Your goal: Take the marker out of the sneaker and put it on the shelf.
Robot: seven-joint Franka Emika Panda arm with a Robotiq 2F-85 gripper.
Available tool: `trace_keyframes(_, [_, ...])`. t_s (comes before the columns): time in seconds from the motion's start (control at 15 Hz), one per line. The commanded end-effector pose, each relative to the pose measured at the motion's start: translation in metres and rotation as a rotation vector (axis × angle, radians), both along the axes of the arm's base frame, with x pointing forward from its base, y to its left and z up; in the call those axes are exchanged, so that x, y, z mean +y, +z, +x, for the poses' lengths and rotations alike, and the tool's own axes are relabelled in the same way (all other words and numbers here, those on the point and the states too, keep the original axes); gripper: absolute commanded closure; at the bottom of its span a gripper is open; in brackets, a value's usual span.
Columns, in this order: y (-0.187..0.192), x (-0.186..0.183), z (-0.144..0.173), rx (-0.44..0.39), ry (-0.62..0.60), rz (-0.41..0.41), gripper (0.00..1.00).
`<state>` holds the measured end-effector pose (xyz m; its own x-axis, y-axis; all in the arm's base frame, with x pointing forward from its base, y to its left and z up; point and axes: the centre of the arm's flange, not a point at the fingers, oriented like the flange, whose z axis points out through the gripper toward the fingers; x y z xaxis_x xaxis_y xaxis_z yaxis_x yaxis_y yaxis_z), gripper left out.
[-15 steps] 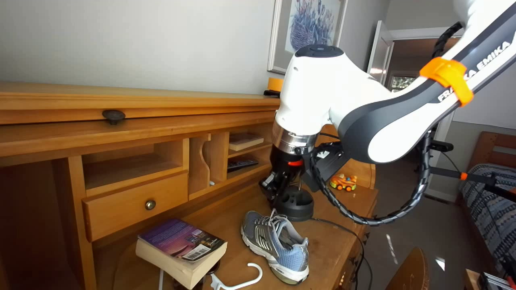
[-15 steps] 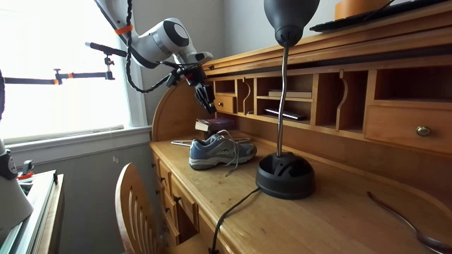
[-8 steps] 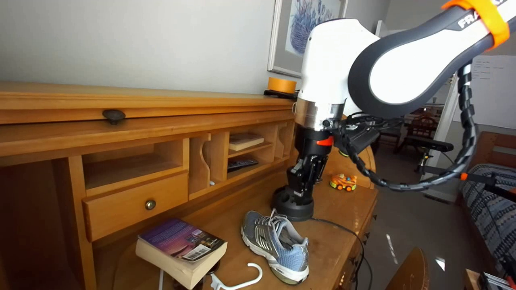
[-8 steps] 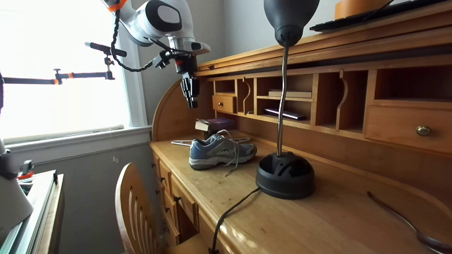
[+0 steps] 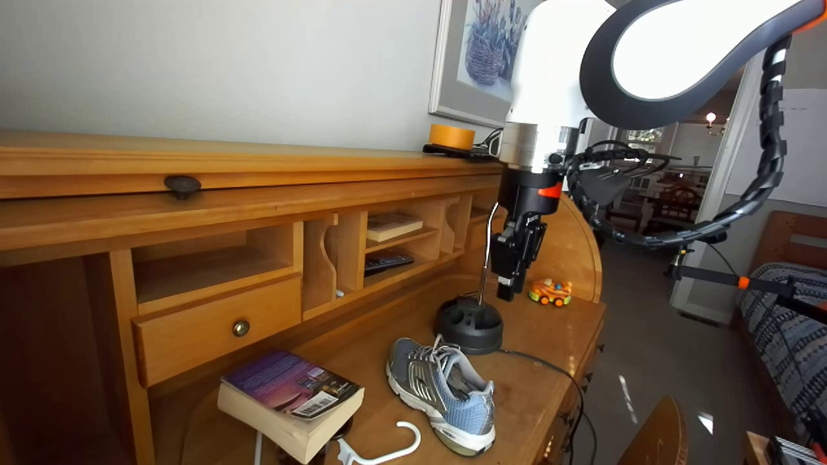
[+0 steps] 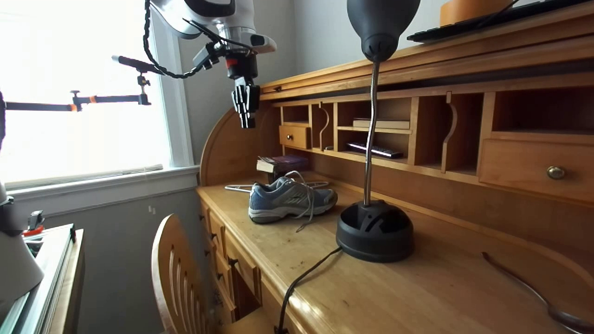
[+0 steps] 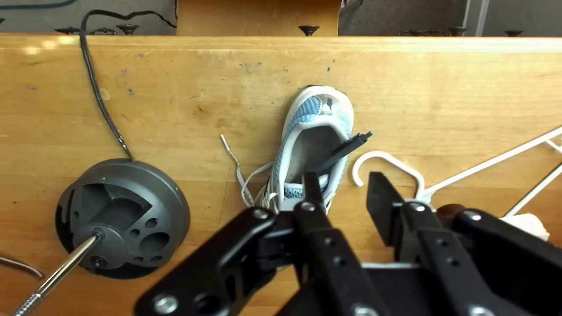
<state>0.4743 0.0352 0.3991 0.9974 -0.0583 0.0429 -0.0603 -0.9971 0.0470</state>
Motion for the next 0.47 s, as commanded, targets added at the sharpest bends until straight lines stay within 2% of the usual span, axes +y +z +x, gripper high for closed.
trace_keyframes(0.0, [0.008, -0.011, -0.02, 0.006, 0.003, 0.024, 0.4])
trace_keyframes(0.13, [0.011, -0.013, -0.023, 0.001, 0.001, 0.024, 0.4])
trace_keyframes(0.2, [0.007, -0.007, -0.007, -0.012, -0.001, 0.002, 0.65])
trace_keyframes(0.4, [0.01, -0.009, -0.01, -0.017, -0.002, 0.003, 0.65])
